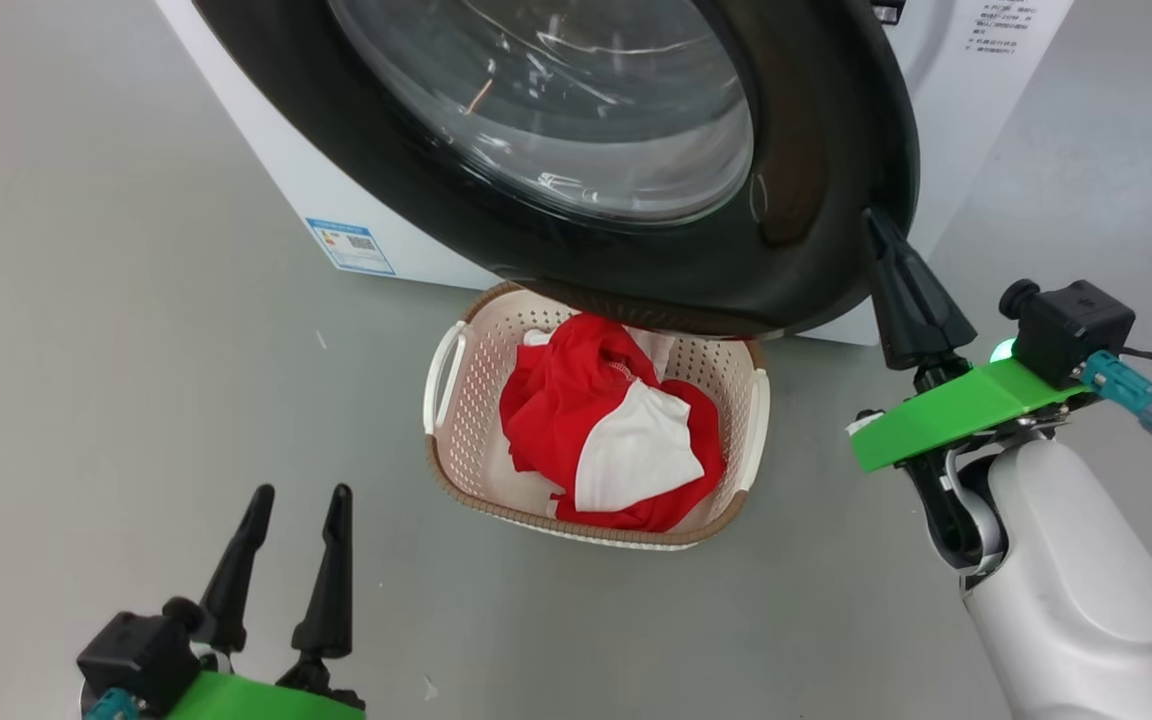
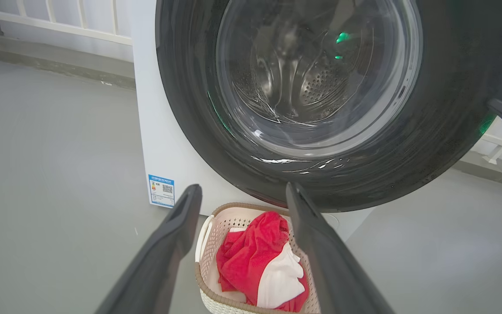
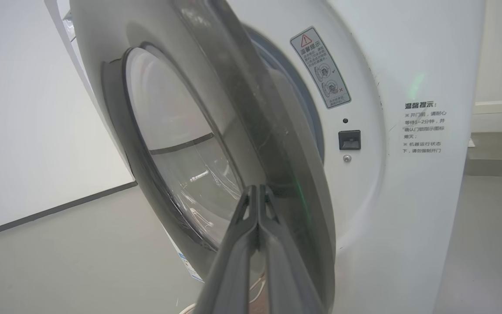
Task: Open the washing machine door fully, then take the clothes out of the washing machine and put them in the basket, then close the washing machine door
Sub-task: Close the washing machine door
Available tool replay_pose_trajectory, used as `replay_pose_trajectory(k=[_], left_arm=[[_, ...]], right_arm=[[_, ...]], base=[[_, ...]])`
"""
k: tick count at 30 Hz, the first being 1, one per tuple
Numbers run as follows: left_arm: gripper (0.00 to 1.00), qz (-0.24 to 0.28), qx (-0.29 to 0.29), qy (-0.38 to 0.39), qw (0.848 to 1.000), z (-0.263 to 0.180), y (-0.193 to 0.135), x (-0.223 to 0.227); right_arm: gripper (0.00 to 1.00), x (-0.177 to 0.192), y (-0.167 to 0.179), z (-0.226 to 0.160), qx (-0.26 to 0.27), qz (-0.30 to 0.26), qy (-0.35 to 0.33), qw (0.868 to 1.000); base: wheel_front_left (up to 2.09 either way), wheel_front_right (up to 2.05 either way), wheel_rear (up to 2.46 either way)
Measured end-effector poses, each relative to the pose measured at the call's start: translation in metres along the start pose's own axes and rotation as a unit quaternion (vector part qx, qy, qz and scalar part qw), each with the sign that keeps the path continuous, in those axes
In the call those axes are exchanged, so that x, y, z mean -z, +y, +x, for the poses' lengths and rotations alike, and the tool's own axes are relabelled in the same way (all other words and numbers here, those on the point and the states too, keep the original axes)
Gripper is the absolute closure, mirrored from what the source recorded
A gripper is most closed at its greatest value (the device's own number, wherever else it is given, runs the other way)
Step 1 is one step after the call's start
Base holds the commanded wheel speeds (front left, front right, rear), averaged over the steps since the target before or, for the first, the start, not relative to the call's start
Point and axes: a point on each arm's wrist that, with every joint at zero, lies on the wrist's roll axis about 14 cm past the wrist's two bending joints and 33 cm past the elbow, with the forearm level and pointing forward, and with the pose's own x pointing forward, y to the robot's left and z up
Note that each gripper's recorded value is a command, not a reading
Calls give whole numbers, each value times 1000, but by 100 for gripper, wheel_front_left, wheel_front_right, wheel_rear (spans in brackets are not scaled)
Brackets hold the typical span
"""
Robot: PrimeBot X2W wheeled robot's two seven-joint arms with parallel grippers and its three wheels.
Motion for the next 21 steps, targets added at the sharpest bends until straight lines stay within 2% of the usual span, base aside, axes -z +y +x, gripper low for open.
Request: replay_pose_trajectory(k=[21], left_arm=[[0,7,20,14,1000,40,-14,14]], right_arm=[[100,-25,-49,63,29,6,-66,997]], base=[[0,0,0]])
